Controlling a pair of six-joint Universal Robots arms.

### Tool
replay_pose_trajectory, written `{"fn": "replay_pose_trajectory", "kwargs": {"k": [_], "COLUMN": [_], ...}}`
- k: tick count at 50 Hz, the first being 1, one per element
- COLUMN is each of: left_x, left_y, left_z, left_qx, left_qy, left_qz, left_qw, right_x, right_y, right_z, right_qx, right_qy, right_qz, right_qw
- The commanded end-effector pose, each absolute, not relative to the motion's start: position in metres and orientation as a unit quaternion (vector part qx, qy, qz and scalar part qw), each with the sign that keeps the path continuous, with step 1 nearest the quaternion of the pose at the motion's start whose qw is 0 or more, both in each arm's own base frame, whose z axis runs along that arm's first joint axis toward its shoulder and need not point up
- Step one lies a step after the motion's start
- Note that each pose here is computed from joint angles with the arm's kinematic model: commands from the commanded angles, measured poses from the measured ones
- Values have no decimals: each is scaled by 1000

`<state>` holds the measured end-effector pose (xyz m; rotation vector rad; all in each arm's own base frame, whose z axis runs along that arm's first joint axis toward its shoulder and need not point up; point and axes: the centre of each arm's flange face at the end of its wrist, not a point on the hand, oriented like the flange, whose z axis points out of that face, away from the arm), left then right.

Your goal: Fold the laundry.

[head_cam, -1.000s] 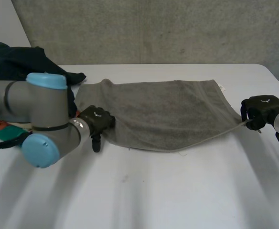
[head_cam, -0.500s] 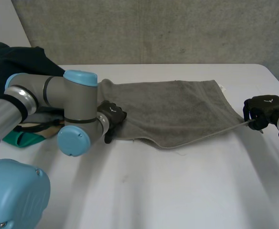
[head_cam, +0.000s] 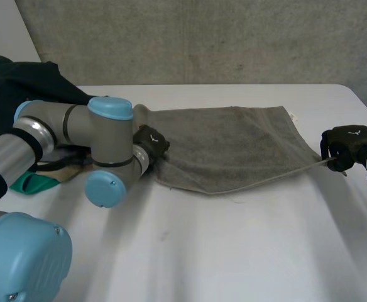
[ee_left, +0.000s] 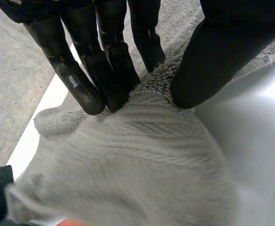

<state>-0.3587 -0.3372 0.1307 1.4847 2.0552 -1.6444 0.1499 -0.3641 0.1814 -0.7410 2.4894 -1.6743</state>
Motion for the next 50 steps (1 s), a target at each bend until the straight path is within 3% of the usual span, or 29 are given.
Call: {"fn": "replay_pose_trajectory", "kwargs": {"k": [1,5,10,15,21,26,35,41,50], "left_x": [-349,-328,-295,-278,-279,-291,-324,-338,-340], "left_y": [-334,-305,-253,-211,-190,-214,-295,-318,-349], "left_z": [155,180,202,197,184,183,185,164,146], "left_qx": [468,478,510,558,587,564,504,504,476], "left_qy": [694,722,747,751,747,744,722,717,716], "left_qz": [-543,-495,-420,-349,-312,-356,-472,-479,-500], "left_qw": [70,78,79,55,21,23,43,49,104], "right_x": [150,149,136,119,114,129,151,153,162], "right_y": [-361,-349,-310,-277,-278,-291,-345,-381,-423], "right_z": [185,200,212,215,209,198,190,183,158], "right_qx": [-247,-293,-428,-537,-546,-522,-418,-375,-360], "right_qy": [810,807,814,803,802,804,798,778,734], "right_qz": [-532,-512,-392,-256,-240,-282,-431,-496,-561], "right_qw": [27,16,-12,-7,-29,-32,-57,-94,-129]}}
